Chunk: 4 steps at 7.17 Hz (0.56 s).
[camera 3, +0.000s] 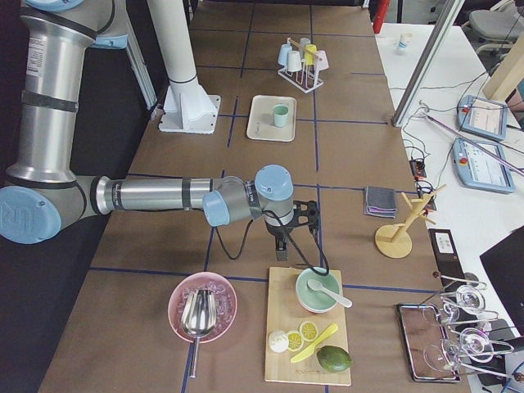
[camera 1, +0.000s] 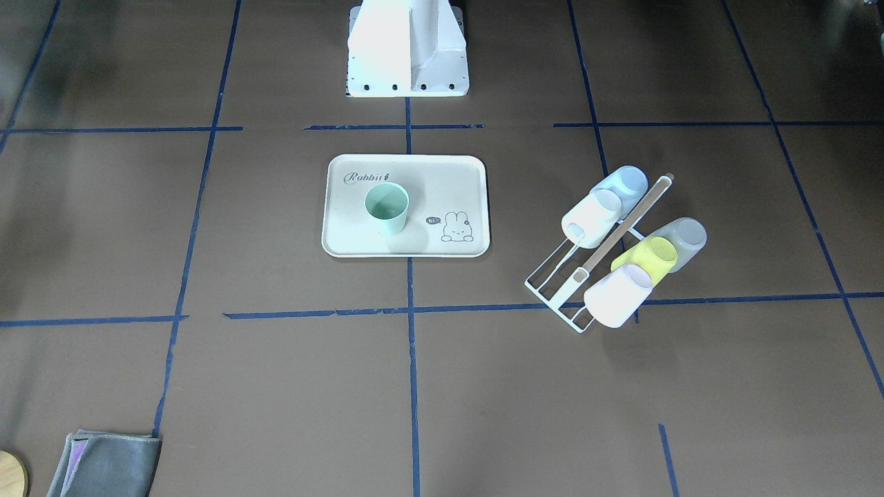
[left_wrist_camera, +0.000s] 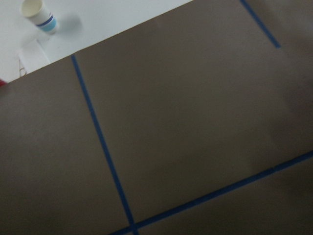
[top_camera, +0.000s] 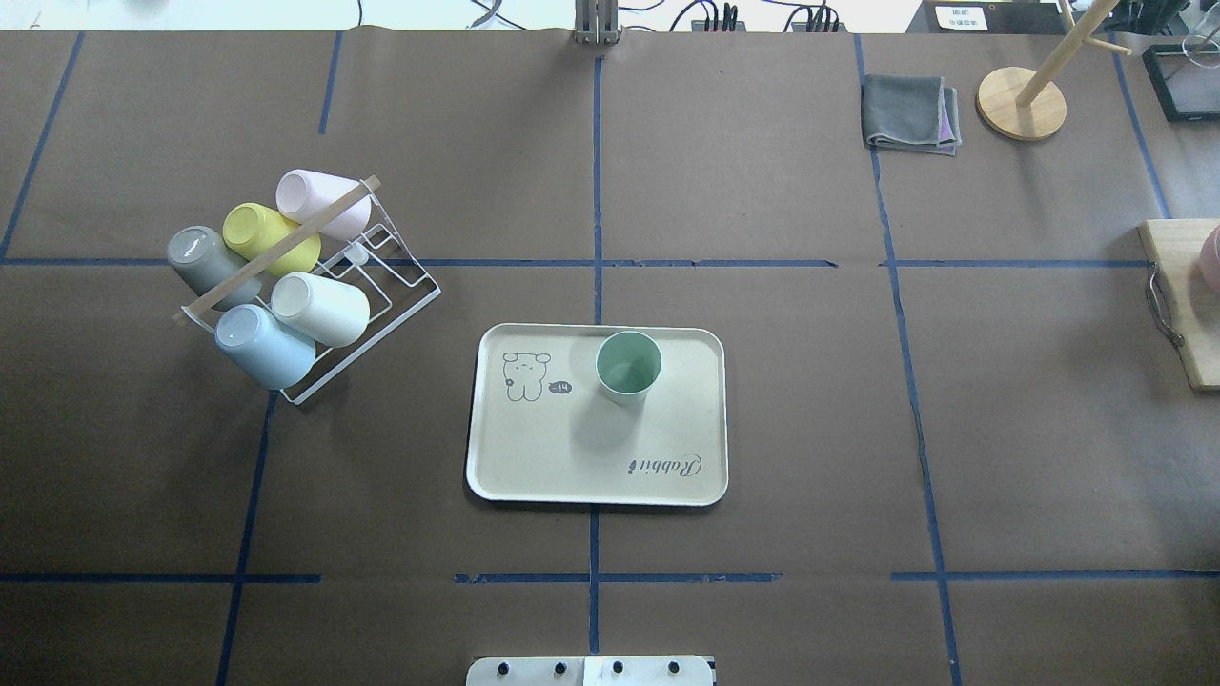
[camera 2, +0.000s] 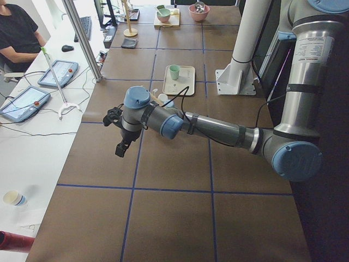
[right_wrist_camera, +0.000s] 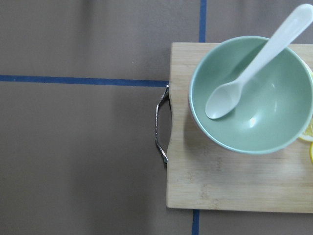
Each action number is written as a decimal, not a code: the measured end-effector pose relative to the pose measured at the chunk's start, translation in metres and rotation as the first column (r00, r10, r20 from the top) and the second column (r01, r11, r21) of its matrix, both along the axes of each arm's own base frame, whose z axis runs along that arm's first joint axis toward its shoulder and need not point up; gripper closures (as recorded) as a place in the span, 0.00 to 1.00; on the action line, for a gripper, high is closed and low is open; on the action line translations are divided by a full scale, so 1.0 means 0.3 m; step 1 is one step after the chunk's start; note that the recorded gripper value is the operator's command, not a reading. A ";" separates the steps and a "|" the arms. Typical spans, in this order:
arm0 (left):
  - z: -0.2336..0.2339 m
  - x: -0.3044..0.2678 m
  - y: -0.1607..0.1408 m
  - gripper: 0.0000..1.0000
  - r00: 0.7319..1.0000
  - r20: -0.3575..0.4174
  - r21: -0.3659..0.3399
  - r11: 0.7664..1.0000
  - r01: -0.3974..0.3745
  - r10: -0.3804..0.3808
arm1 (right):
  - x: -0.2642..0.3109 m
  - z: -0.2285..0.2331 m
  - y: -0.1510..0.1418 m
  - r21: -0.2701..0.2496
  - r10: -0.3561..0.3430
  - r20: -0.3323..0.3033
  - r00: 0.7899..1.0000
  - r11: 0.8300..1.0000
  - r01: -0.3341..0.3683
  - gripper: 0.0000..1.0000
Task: Pick up and place green cup on tray
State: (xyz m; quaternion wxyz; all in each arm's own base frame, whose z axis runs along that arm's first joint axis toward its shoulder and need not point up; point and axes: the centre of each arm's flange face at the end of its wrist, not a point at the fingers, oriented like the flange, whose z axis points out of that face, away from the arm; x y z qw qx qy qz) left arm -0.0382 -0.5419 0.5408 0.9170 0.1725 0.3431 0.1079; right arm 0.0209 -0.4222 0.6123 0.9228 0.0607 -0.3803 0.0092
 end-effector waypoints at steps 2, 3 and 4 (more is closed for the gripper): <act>0.170 -0.080 0.091 0.00 0.997 -0.082 -0.184 0.983 -0.017 0.002 | 0.032 0.037 0.045 -0.027 0.008 0.012 1.000 1.000 -0.007 0.00; 0.253 -0.085 0.158 0.00 0.995 -0.104 -0.252 0.967 -0.020 -0.007 | 0.035 0.048 0.057 -0.036 0.009 0.015 1.000 0.999 -0.008 0.00; 0.295 -0.086 0.196 0.00 0.993 -0.115 -0.292 0.956 -0.020 -0.014 | 0.036 0.057 0.067 -0.043 0.009 0.015 1.000 0.999 -0.008 0.00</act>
